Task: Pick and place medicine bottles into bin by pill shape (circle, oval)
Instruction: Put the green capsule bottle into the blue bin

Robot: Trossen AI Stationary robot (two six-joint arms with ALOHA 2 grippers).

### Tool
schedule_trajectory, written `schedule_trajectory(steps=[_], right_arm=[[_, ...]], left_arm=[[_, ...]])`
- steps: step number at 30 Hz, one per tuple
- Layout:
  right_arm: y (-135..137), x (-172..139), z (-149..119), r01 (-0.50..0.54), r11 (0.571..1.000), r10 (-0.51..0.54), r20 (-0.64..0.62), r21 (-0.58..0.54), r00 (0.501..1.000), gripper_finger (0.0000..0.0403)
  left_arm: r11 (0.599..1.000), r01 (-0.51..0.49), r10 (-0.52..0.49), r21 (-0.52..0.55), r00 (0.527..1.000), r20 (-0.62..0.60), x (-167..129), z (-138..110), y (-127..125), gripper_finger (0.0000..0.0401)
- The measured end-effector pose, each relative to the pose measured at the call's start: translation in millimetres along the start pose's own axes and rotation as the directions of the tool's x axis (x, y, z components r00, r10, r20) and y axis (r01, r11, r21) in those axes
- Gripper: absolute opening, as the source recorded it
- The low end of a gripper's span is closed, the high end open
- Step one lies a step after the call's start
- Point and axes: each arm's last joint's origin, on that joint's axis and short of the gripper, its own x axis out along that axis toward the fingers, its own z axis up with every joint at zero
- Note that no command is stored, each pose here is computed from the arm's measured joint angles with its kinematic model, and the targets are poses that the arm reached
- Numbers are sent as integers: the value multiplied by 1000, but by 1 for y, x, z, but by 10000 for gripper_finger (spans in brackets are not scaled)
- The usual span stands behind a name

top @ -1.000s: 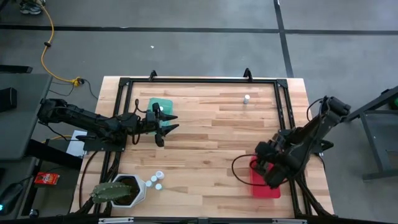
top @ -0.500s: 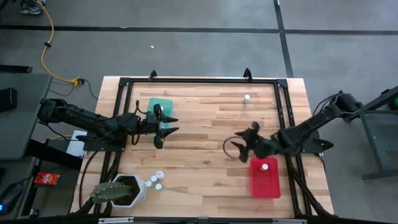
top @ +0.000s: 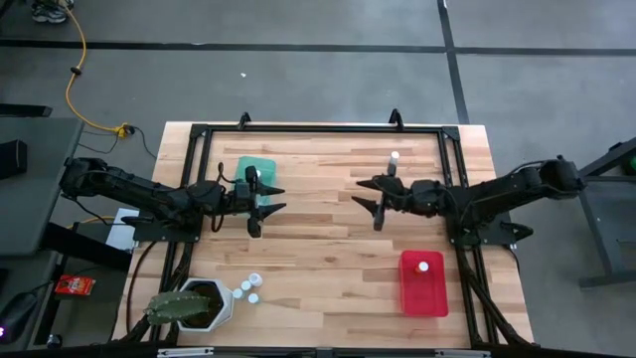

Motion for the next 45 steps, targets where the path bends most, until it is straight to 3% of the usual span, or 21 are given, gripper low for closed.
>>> schedule_trajectory(steps=[8, 10, 11, 14, 16, 20, 23, 32, 40, 45], right_arm=[[-8, 2, -5, 48, 999, -47, -52, 22, 998, 204], [-12, 2, -5, 140, 988, -137, -51, 60, 989, 204], [-16, 2, -6, 239, 966, -235, -53, 95, 971, 204], [-35, 0, -15, 549, 824, -537, -111, 144, 836, 204], [-49, -3, -23, 672, 725, -652, -165, 152, 740, 204], [-78, -6, -37, 799, 564, -753, -267, 208, 601, 204], [-96, -5, -43, 843, 488, -789, -300, 226, 537, 204], [-114, 8, -74, 874, 442, -763, -429, 200, 484, 204], [-120, 11, -77, 879, 446, -768, -432, 168, 472, 206], [-120, 13, -85, 881, 450, -761, -456, 142, 462, 228]], left_arm=[[1000, 0, 0, -8, 1000, 0, 0, 0, 0, 168], [1000, 0, 0, -17, 1000, 0, 0, 0, 0, 168], [1000, 0, 0, -17, 1000, 0, 0, 0, 0, 168], [1000, 0, 0, -18, 1000, 0, 0, 0, 0, 168], [1000, 0, 0, -27, 1000, 0, 0, 0, 0, 168], [999, 0, 0, -43, 1000, 0, 0, 0, 0, 168], [999, 0, 1, -44, 1000, 0, 0, 0, 0, 168], [999, -1, 1, -44, 1000, 0, 0, 0, 0, 168], [999, -1, 1, -47, 1000, 0, 0, 0, 0, 168], [997, -1, 1, -79, 1000, 0, 0, 0, 0, 168]])
